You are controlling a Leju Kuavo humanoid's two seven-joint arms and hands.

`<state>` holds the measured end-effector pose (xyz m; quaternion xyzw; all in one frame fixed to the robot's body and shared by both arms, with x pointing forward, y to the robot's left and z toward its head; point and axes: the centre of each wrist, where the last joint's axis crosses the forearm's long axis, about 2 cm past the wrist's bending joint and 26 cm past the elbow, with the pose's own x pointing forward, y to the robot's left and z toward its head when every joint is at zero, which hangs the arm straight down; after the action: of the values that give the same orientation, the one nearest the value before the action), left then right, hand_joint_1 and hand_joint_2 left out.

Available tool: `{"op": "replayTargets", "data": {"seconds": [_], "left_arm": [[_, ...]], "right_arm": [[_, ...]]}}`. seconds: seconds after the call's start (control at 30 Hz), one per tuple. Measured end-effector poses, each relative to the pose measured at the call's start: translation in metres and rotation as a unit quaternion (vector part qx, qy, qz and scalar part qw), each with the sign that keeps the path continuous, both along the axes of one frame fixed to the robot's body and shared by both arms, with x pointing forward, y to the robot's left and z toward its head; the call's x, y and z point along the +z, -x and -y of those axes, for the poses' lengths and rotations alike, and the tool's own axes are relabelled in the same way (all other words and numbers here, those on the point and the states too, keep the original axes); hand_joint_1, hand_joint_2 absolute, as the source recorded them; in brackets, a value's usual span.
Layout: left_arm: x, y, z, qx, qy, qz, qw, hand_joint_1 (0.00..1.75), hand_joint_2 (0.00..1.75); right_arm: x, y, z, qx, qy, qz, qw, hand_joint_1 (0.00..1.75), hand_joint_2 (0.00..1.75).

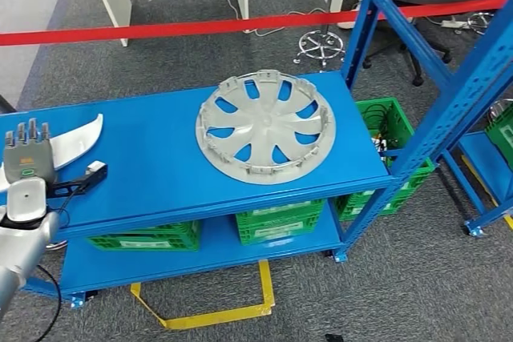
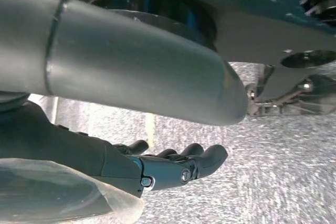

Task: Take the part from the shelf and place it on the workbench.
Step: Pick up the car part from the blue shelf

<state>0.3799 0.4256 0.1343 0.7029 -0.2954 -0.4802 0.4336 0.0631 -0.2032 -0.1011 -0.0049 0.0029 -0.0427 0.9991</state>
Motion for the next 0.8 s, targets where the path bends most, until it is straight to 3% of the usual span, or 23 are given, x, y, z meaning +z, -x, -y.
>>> {"op": "replayTargets", "data": {"seconds": [0.17,0.3,0.47,0.8], "left_arm": [[0.003,0.0,-0.021,0.03,0.006,-0.006,1.0,0.0,1.75],[-0.001,0.003,-0.033,0.053,0.013,-0.02,0.998,1.75,1.75],[-0.001,0.003,-0.043,0.054,0.024,-0.006,0.998,1.75,1.75],[-0.01,0.008,-0.039,-0.008,0.034,0.057,0.998,1.75,1.75]], "right_arm": [[0.0,0.0,0.0,0.005,0.001,0.0,1.0,0.0,0.0],[0.0,0.0,0.0,0.01,0.002,-0.002,1.0,0.0,0.0],[0.0,-0.002,0.001,0.015,0.004,-0.001,1.0,0.0,0.0],[0.0,-0.002,0.001,0.017,0.006,0.004,1.0,0.0,0.0]]}}
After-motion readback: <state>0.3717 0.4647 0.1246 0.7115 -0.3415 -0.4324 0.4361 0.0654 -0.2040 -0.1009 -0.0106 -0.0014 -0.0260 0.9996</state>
